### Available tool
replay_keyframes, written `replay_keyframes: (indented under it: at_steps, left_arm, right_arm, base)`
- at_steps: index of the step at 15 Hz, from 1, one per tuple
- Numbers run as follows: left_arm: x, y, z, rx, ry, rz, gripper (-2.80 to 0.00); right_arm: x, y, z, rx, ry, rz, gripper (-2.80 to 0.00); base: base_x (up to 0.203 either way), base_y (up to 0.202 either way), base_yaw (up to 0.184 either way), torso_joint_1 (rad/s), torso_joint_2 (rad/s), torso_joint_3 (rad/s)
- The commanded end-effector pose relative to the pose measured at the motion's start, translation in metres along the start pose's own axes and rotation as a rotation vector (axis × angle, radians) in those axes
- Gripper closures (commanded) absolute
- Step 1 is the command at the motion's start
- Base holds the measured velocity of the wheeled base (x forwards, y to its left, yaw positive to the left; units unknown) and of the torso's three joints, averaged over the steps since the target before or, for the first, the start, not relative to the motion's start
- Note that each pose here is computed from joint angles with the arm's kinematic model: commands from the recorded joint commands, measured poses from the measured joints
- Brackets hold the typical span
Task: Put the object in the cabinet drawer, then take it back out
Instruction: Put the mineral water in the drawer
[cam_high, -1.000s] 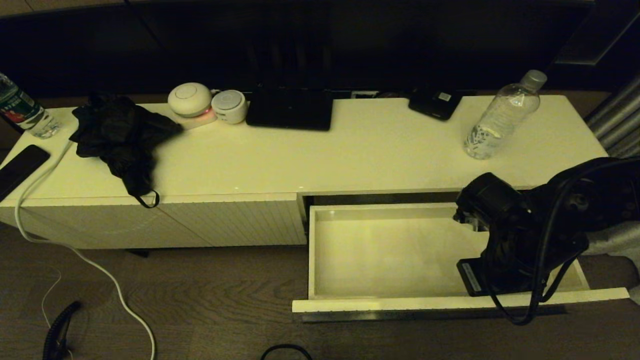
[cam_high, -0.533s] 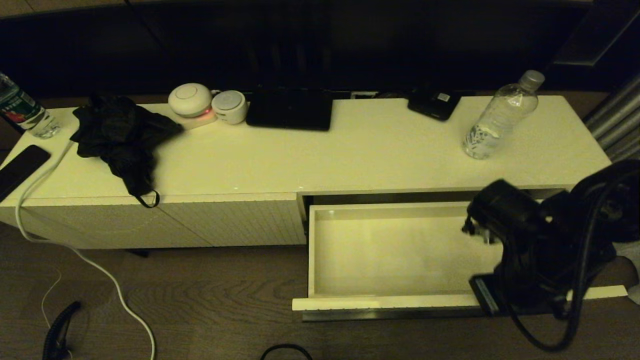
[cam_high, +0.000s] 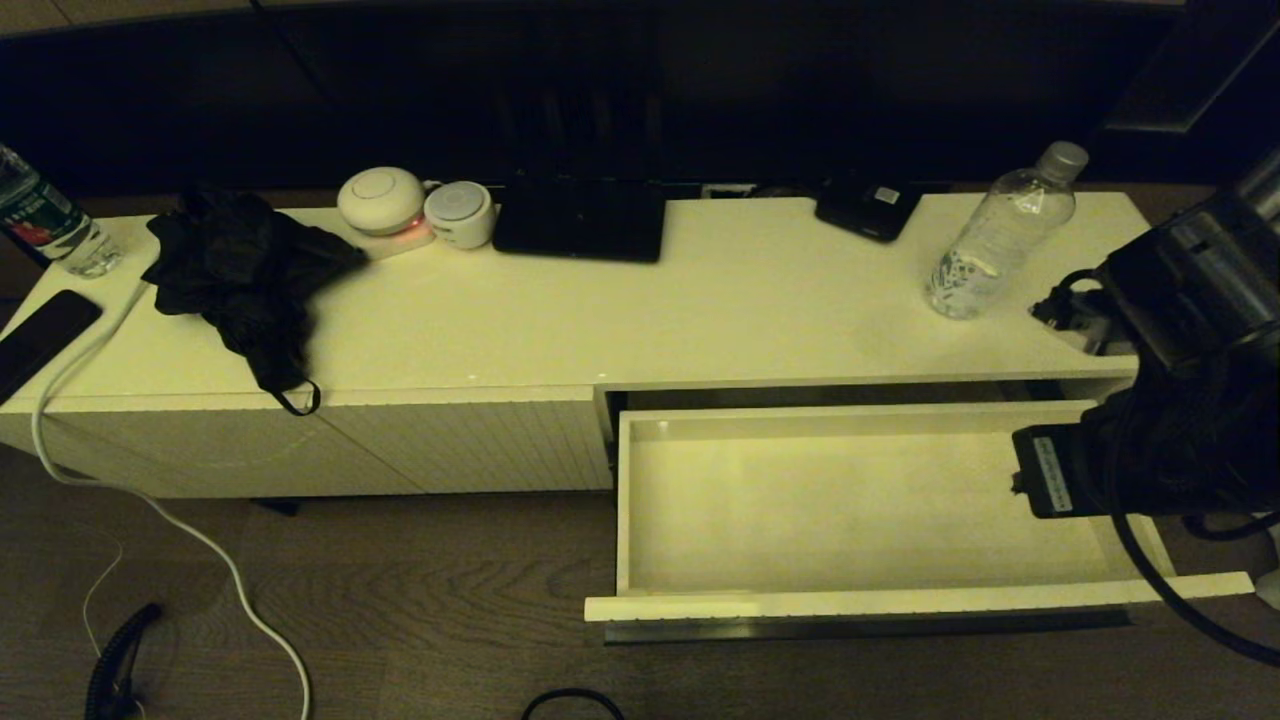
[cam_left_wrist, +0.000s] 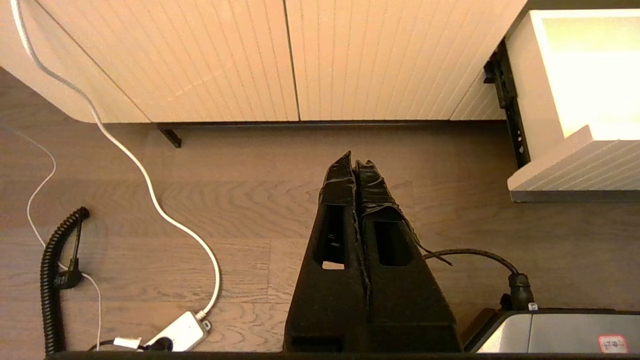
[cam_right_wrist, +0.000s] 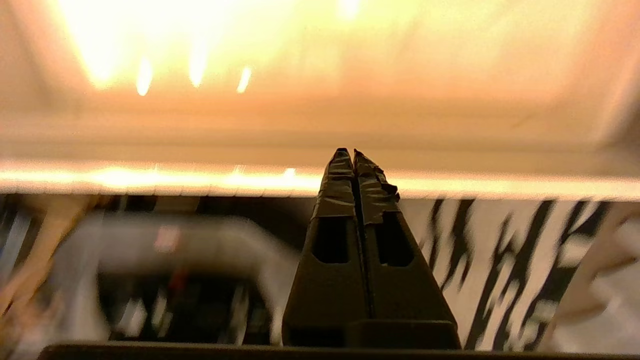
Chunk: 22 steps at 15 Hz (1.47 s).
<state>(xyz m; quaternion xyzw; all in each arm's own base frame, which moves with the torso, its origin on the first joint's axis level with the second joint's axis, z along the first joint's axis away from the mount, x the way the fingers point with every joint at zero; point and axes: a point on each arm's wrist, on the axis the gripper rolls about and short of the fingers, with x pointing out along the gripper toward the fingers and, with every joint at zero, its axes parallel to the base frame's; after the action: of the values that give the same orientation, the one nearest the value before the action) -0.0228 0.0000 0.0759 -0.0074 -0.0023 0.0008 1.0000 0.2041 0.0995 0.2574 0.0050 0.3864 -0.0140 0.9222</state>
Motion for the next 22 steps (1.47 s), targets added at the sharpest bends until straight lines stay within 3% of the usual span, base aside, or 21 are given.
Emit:
replay_keyframes:
  at_steps: [1, 2, 9, 13, 16, 17, 19, 22]
  left_arm:
    - [0.000, 0.000, 0.000, 0.000, 0.000, 0.000, 0.00]
    - [0.000, 0.000, 0.000, 0.000, 0.000, 0.000, 0.00]
    - [0.000, 0.000, 0.000, 0.000, 0.000, 0.000, 0.00]
    - [0.000, 0.000, 0.000, 0.000, -0.001, 0.000, 0.00]
    - [0.000, 0.000, 0.000, 0.000, -0.001, 0.000, 0.00]
    - [0.000, 0.000, 0.000, 0.000, 0.000, 0.000, 0.00]
    - [0.000, 0.000, 0.000, 0.000, 0.000, 0.000, 0.00]
    - [0.000, 0.000, 0.000, 0.000, -0.001, 0.000, 0.00]
  right_arm:
    - [-0.029, -0.005, -0.008, 0.004, -0.182, -0.100, 0.00]
    - [-0.029, -0.006, -0.010, 0.004, -0.233, -0.142, 0.00]
    - [0.009, 0.005, -0.026, 0.071, -0.521, -0.201, 0.00]
    - [0.016, 0.009, -0.014, 0.235, -0.704, -0.283, 0.00]
    - [0.021, 0.006, -0.025, 0.277, -0.742, -0.290, 0.00]
    - [0.029, 0.006, -0.032, 0.263, -0.721, -0.299, -2.80]
    - [0.043, 0.007, -0.049, 0.262, -0.684, -0.301, -2.80]
    - [0.036, 0.005, -0.054, 0.278, -0.698, -0.297, -2.80]
  base:
    - [0.000, 0.000, 0.000, 0.000, 0.00, 0.000]
    - [0.000, 0.000, 0.000, 0.000, 0.00, 0.000]
    - [0.000, 0.000, 0.000, 0.000, 0.00, 0.000]
    - [0.000, 0.000, 0.000, 0.000, 0.00, 0.000]
    - [0.000, 0.000, 0.000, 0.000, 0.00, 0.000]
    - [0.000, 0.000, 0.000, 0.000, 0.00, 0.000]
    - [0.000, 0.000, 0.000, 0.000, 0.00, 0.000]
    - [0.000, 0.000, 0.000, 0.000, 0.00, 0.000]
